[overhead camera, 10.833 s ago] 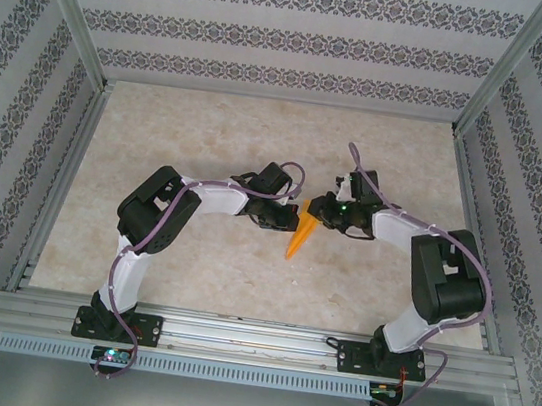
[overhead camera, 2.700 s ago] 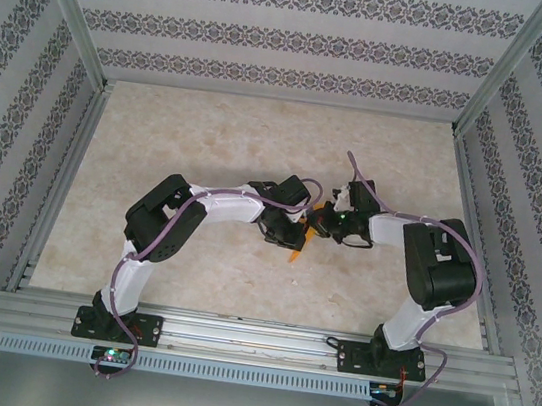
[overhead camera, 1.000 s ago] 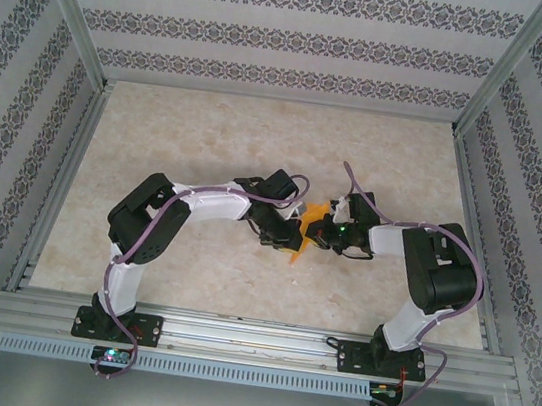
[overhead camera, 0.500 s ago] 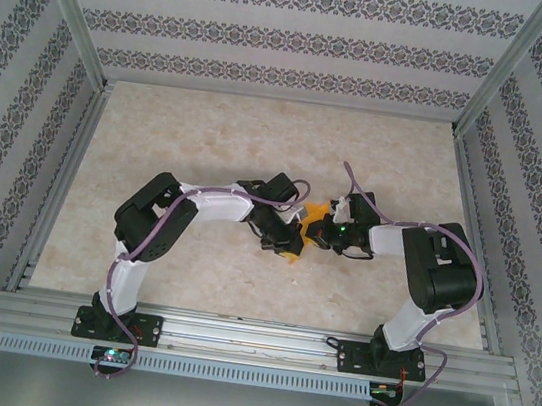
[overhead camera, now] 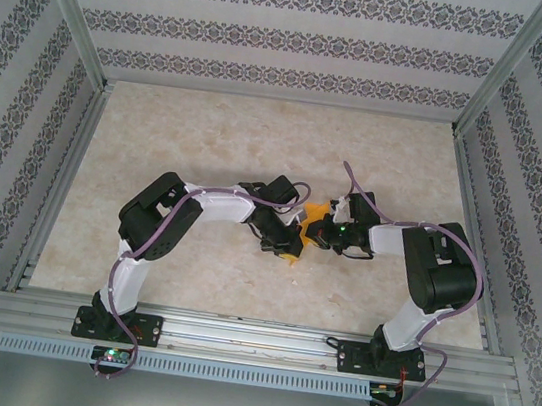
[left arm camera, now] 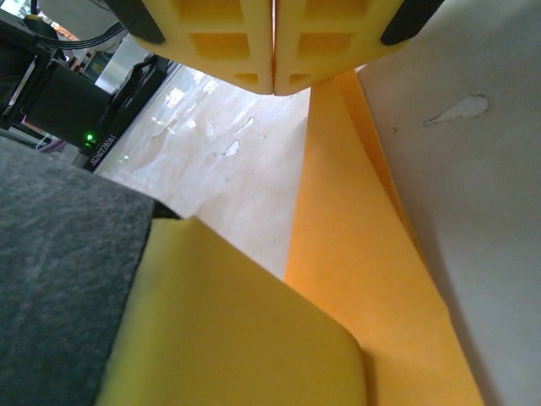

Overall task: Fold a paper plane with a square sheet of paper (fold left side to right side)
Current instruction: Fold the wing for the fifth time at the center of the table.

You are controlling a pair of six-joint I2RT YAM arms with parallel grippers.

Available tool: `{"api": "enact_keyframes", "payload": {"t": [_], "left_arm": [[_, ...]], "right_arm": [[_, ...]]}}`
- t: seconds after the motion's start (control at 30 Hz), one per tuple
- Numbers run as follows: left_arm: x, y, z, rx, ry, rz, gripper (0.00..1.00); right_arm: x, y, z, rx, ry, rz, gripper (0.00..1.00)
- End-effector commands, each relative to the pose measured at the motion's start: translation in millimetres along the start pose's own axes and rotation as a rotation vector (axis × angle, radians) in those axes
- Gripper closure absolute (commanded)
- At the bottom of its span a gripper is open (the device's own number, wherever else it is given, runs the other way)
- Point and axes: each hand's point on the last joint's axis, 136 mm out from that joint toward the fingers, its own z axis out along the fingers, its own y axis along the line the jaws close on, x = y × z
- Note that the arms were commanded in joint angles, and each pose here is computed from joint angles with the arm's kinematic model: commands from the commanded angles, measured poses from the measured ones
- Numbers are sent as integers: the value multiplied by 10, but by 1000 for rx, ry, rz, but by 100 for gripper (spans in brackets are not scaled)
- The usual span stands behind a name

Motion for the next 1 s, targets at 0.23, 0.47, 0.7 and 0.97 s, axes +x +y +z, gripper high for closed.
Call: {"api": "enact_keyframes", "payload": {"t": [0.23,0.47,0.7,0.97], "left_arm": [[24,176,97,-25,6,-19,91],[37,209,110,-32,9,-23,91],[59,248,134,-34,17,-31,90],[100,277,184,-35,26,-35,90]], "right_arm": [[426,-733,103,251,104,120,100],[434,-751,101,259,108,121,100],[439,-764,105,263,111,123,100],[445,-776,105,269,113,127,100]]}}
